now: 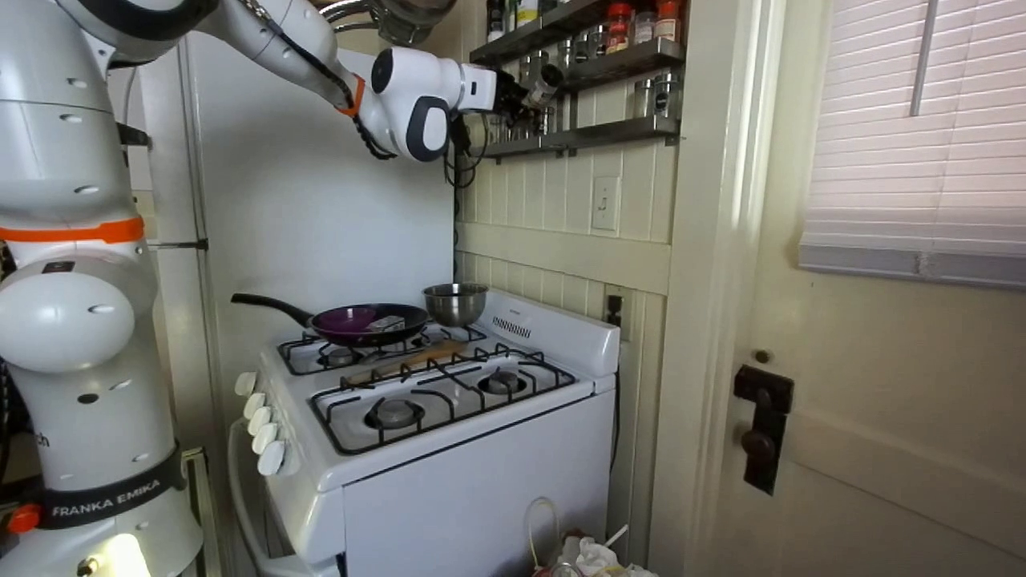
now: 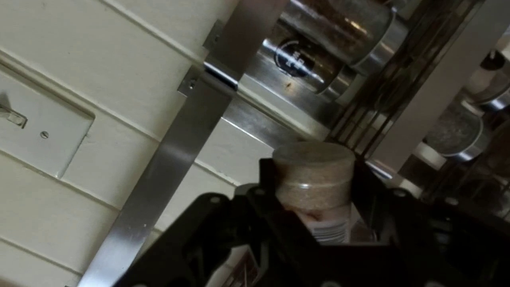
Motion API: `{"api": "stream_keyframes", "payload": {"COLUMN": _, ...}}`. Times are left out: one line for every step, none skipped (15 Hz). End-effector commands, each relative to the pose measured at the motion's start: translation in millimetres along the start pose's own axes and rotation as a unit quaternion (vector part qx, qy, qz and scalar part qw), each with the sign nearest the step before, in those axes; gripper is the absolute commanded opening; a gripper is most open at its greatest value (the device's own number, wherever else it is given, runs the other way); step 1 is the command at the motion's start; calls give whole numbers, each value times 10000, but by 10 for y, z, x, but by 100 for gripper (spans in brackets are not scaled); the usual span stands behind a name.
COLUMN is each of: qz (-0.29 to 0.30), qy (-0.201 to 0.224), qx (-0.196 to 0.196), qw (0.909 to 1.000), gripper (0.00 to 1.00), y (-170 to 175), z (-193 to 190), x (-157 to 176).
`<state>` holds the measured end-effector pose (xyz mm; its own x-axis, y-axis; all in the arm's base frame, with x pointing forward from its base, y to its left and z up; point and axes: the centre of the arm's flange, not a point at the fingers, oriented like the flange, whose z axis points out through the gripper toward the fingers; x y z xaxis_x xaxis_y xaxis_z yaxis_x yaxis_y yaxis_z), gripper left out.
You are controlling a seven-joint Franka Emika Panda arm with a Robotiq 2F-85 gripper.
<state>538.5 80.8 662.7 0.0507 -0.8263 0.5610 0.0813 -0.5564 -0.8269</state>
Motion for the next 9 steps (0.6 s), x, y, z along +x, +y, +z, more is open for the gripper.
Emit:
{"api": "stream_keyframes", "payload": {"qz": 412, "qy": 252, "qx": 13, "qw": 9988, "gripper": 25, "y": 160, "z": -36, "x": 107}}
{"api": "stream_keyframes", "payload": {"qz": 491, "qy": 290, "qx": -59, "qw": 9984, "gripper": 25, "y": 228, "z": -31, "x": 126}}
{"api": "stream_keyframes", "payload": {"qz": 600, "qy": 242, "qx": -125, "qw": 9978, "gripper": 25, "y": 298, "z": -13, "x": 156}}
{"api": "stream_keyframes", "payload": {"qz": 670, "qy": 207, "qx": -152, "qw": 9974, "gripper": 25, "y": 344, "z": -3, "x": 165}}
{"api": "stream_keyframes", "payload": {"qz": 775, "qy": 155, "qx": -194, "qw": 9967, "gripper": 25, "y": 387, "z": 19, "x": 159}}
{"api": "stream_keyframes", "payload": {"qz": 845, "qy": 106, "qx": -275, "qw": 9960, "gripper": 25, "y": 423, "z": 69, "x": 144}}
{"api": "stream_keyframes", "payload": {"qz": 863, "qy": 17, "qx": -345, "qw": 9957, "gripper": 25, "y": 453, "z": 115, "x": 138}}
{"api": "stream_keyframes", "payload": {"qz": 712, "qy": 156, "qx": -261, "qw": 9970, "gripper": 50, "y": 345, "z": 84, "x": 114}}
{"api": "stream_keyframes", "payload": {"qz": 756, "qy": 126, "qx": -296, "qw": 9966, "gripper": 50, "y": 381, "z": 107, "x": 91}}
